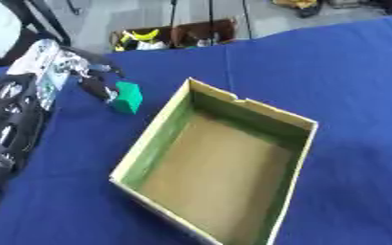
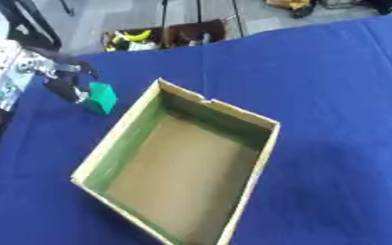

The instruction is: Pick up objects on the table and place them in the box.

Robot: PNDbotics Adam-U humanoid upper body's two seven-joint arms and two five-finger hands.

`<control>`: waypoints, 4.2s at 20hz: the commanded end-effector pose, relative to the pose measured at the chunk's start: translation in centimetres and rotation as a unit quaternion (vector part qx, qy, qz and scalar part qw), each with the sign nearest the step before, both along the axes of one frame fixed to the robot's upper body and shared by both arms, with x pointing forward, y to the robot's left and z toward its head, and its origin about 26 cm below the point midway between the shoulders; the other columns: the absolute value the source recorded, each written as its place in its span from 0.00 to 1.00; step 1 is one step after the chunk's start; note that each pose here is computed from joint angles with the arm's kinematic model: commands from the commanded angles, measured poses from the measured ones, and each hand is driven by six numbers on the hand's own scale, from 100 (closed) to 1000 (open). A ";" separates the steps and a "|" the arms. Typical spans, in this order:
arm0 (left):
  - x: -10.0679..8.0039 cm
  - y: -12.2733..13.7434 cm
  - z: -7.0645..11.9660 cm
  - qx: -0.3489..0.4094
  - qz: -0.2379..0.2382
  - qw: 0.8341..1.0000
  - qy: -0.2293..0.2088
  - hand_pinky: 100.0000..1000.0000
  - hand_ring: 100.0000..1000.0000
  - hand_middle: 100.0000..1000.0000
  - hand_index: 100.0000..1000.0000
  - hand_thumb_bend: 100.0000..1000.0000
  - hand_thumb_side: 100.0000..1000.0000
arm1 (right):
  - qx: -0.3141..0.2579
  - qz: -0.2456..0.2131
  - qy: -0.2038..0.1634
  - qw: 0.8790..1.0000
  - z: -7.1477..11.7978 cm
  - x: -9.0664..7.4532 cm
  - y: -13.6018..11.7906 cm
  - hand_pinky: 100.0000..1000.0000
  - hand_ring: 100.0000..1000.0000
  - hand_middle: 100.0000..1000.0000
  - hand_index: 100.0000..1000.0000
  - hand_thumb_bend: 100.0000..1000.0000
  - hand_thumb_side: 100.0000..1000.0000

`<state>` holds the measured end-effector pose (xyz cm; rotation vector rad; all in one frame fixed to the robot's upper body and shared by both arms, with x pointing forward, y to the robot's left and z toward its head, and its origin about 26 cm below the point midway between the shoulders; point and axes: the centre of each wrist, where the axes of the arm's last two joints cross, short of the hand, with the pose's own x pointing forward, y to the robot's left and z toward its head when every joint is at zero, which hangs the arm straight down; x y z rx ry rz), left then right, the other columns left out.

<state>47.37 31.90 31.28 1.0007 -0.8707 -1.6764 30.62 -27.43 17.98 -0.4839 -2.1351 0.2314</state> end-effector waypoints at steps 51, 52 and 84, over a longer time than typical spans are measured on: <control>-0.2 0.4 -0.9 0.061 -0.038 0.997 0.032 0.54 0.73 0.97 1.00 0.27 0.44 | 0.001 0.001 -0.017 1.000 1.1 -0.2 -0.1 0.81 0.84 0.61 0.82 0.00 0.83; -0.1 0.4 -0.9 0.058 -0.038 0.997 0.032 0.53 0.73 0.96 1.00 0.26 0.44 | 0.002 0.000 -0.017 1.000 1.1 -0.2 -0.1 0.81 0.84 0.60 0.82 0.00 0.83; -0.8 0.3 1.1 0.037 -0.020 0.998 -0.052 0.33 0.57 0.68 0.84 0.00 0.44 | 0.008 -0.002 -0.015 1.000 0.9 -0.2 -0.2 0.81 0.84 0.60 0.82 0.00 0.83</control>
